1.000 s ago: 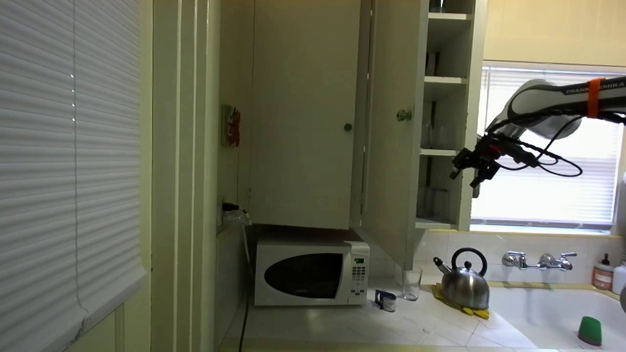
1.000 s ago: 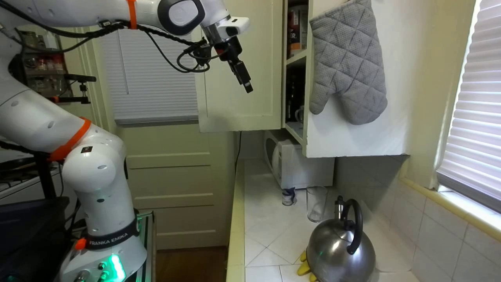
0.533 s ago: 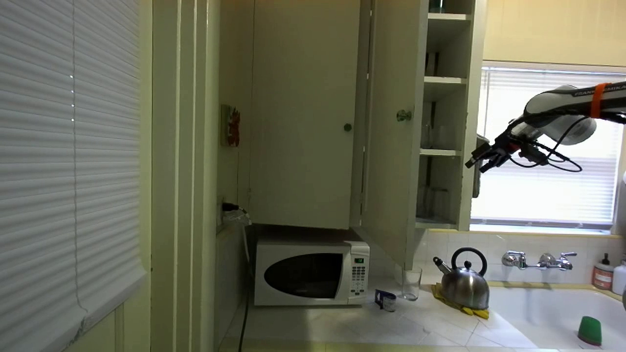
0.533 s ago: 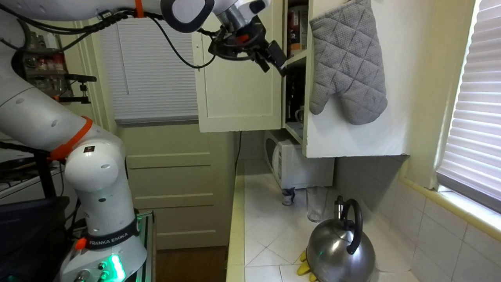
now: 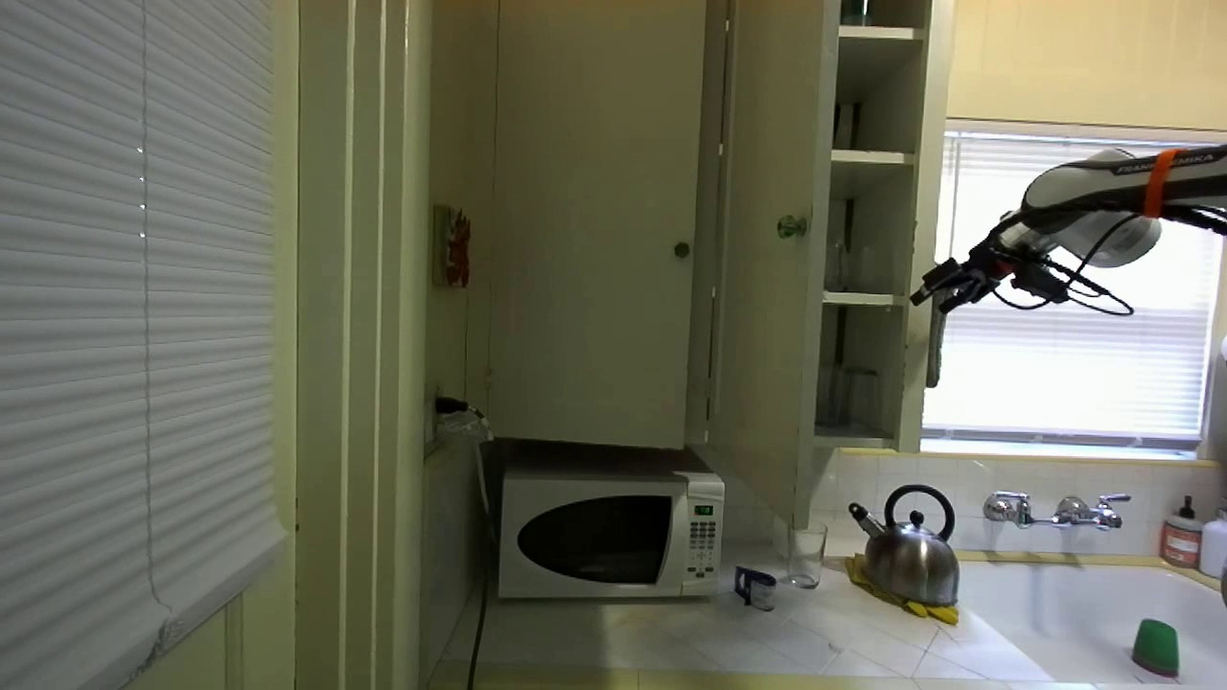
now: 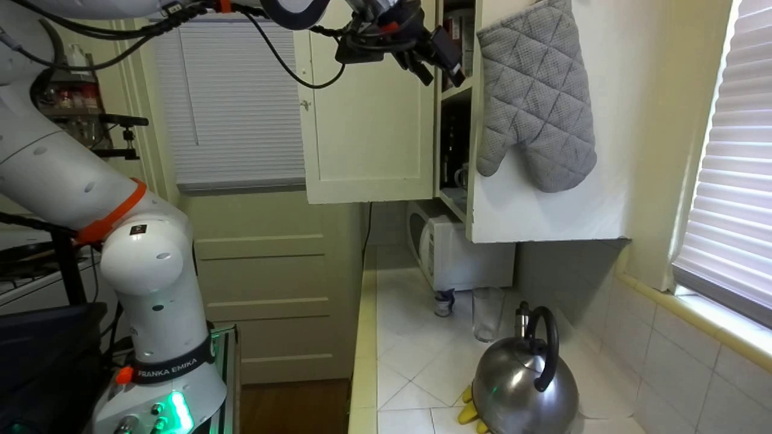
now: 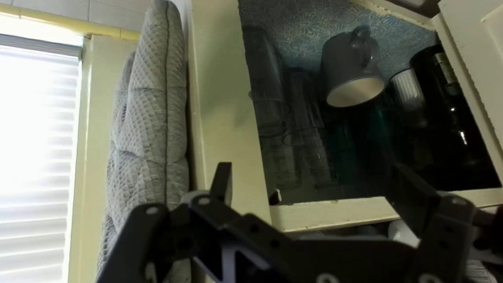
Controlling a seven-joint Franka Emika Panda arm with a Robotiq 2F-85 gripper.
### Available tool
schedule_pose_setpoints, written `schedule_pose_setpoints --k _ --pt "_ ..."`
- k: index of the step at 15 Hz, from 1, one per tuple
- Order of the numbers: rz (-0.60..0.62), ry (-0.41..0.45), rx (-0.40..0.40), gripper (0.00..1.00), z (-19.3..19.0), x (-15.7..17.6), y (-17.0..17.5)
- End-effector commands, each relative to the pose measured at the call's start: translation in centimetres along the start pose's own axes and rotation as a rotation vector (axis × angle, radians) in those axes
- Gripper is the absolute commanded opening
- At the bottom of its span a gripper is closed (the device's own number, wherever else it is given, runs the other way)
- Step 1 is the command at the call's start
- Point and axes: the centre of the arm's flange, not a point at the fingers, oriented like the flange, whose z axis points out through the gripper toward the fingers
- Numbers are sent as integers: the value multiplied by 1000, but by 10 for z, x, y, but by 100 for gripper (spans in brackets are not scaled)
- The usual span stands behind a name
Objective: Move the mitten to the counter
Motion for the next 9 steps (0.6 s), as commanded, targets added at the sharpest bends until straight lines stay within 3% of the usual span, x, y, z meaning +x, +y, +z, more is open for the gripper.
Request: schedule_pose_setpoints --k 1,3,7,9 --pt "-30 52 -25 100 -15 20 17" --pt "-24 106 -75 100 -41 39 35" --pt "9 98 -159 100 -97 51 55" --pt "24 105 -202 100 -104 57 70"
